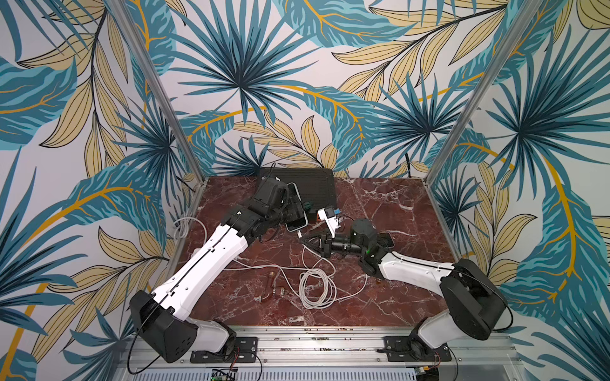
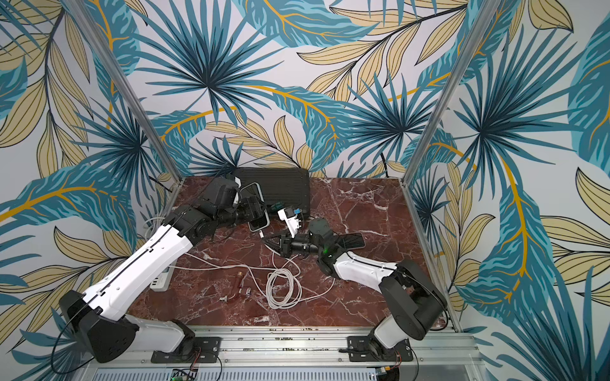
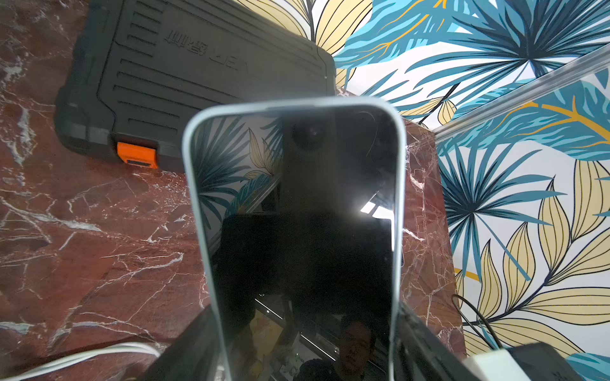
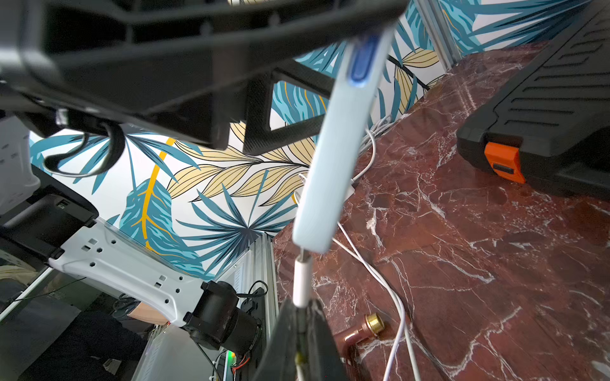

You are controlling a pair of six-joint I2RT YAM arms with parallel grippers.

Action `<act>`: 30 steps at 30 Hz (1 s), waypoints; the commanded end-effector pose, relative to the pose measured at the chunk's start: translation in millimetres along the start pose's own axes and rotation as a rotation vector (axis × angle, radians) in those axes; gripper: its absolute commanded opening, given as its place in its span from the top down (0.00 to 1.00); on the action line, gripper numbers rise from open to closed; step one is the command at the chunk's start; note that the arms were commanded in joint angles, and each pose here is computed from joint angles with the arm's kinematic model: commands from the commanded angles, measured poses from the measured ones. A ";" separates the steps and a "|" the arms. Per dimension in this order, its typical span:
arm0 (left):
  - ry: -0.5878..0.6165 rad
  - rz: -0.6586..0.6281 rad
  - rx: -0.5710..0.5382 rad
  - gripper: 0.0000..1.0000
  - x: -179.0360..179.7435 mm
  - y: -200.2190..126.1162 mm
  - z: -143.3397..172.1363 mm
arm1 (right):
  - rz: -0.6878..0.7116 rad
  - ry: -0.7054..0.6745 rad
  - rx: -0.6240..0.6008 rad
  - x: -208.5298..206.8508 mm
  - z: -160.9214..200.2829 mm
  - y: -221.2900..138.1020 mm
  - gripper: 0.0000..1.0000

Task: Plug the charging cable into the phone
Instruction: Insert the charging cable into the phone.

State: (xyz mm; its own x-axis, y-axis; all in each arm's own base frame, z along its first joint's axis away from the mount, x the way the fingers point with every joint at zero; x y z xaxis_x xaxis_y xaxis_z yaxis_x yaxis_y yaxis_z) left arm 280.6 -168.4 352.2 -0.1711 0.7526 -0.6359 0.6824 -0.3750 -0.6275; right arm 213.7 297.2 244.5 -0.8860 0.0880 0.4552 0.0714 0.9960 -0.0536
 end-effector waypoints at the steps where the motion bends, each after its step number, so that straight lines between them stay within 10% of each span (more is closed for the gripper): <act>1: -0.003 0.075 -0.036 0.88 -7.5 -11.2 -3.7 | -0.014 -0.013 -0.019 1.3 -3.2 4.0 1.00; 30: -0.011 0.084 -0.041 0.87 -5.5 -15.4 -2.4 | -0.012 0.000 0.028 -2.4 15.0 0.2 1.00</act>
State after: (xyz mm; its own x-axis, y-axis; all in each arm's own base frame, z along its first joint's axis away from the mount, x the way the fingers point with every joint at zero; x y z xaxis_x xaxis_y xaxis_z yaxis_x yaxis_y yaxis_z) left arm 277.4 -167.4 345.8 -0.1750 0.7518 -0.6358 0.6717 -0.3810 -0.6354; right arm 212.8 298.0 237.1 -0.8840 0.0821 0.4601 0.0591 0.9962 -0.0644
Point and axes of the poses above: each gripper's point midway between its finger pads, its own y axis out along the fingers, its own x axis along the line the jaws close on, z = x × y, the point moved 10 cm from there along -y, back along the fingers, and after that the axes turned 12 degrees about -y, right-handed, at the moved point
